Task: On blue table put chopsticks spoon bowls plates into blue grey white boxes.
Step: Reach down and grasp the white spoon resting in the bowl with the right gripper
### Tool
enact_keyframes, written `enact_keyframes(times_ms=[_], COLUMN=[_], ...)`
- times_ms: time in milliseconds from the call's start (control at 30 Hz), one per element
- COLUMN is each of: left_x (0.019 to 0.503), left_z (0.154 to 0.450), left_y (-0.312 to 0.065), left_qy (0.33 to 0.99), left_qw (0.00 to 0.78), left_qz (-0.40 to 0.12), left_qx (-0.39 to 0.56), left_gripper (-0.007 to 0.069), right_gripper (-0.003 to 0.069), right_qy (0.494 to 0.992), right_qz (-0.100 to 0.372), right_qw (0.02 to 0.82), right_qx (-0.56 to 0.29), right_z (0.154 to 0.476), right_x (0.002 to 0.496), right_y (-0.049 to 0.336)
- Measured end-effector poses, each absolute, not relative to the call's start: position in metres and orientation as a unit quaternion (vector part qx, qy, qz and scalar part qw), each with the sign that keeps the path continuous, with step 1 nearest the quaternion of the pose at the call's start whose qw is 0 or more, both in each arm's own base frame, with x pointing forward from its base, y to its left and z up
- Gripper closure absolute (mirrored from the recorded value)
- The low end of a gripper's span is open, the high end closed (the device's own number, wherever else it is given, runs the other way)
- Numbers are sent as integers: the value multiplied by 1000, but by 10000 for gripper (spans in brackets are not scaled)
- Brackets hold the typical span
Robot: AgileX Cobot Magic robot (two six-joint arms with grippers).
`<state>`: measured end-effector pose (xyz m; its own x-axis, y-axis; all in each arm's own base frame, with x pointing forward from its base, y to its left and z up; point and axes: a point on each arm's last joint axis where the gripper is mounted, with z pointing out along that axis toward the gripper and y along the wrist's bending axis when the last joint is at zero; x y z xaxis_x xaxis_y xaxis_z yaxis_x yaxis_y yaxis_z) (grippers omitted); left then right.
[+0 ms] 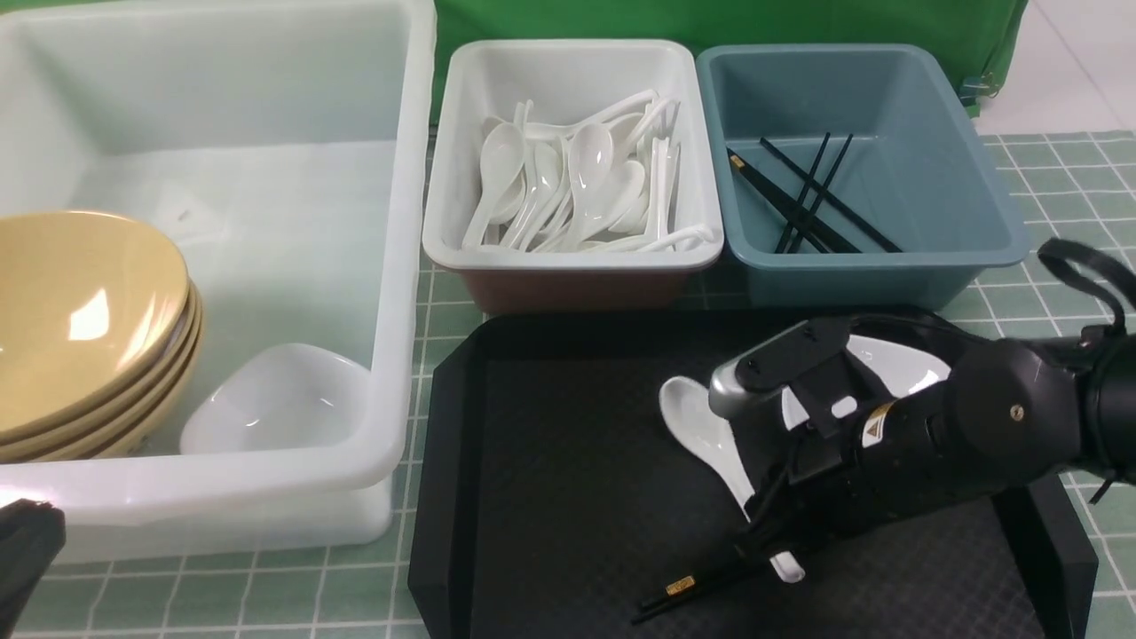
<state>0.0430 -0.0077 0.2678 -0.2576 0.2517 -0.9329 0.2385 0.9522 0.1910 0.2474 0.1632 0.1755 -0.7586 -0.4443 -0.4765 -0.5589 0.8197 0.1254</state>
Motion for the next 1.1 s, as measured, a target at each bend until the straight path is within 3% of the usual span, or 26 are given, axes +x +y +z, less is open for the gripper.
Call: enact_keyframes(times_ms=[167,300,367,467,600,733,767,800,833,933,1033,1100], left_x=[43,44,44,44,44,44,44,44,44,44,44,44], left_z=[268,269,270,272,272,272,272,271,271,271,271,271], left_y=[-7,-7,-7,-7,-7,-7,-7,-7,-7,-7,-7,-7], left_qy=[793,789,784,779,778,778,780,780,781,781,781,781], left_qw=[590,594,601,607,608,608,607,606,605,604,605,605], left_qz=[7,13,15,16,16,16,16,16,16,16,16,16], left_qx=[154,155,155,155,155,155,155,155,155,155,155,155], left_gripper=[621,621,621,621,621,621,621,621,621,621,621,621], right_gripper=[622,622,622,622,608,526,454,454,375,281,171,135], right_qy=[911,882,846,811,800,825,842,844,860,879,912,923], right_qz=[156,175,180,171,162,174,180,180,175,148,72,34], right_qw=[258,340,426,499,522,467,419,414,359,300,202,163], right_qx=[-280,-274,-265,-255,-248,-267,-286,-290,-318,-341,-350,-347], right_z=[223,269,303,321,307,292,289,289,290,289,279,266], right_x=[254,271,291,317,358,379,377,376,368,357,342,335], right_y=[171,180,189,200,221,238,241,241,240,232,211,199])
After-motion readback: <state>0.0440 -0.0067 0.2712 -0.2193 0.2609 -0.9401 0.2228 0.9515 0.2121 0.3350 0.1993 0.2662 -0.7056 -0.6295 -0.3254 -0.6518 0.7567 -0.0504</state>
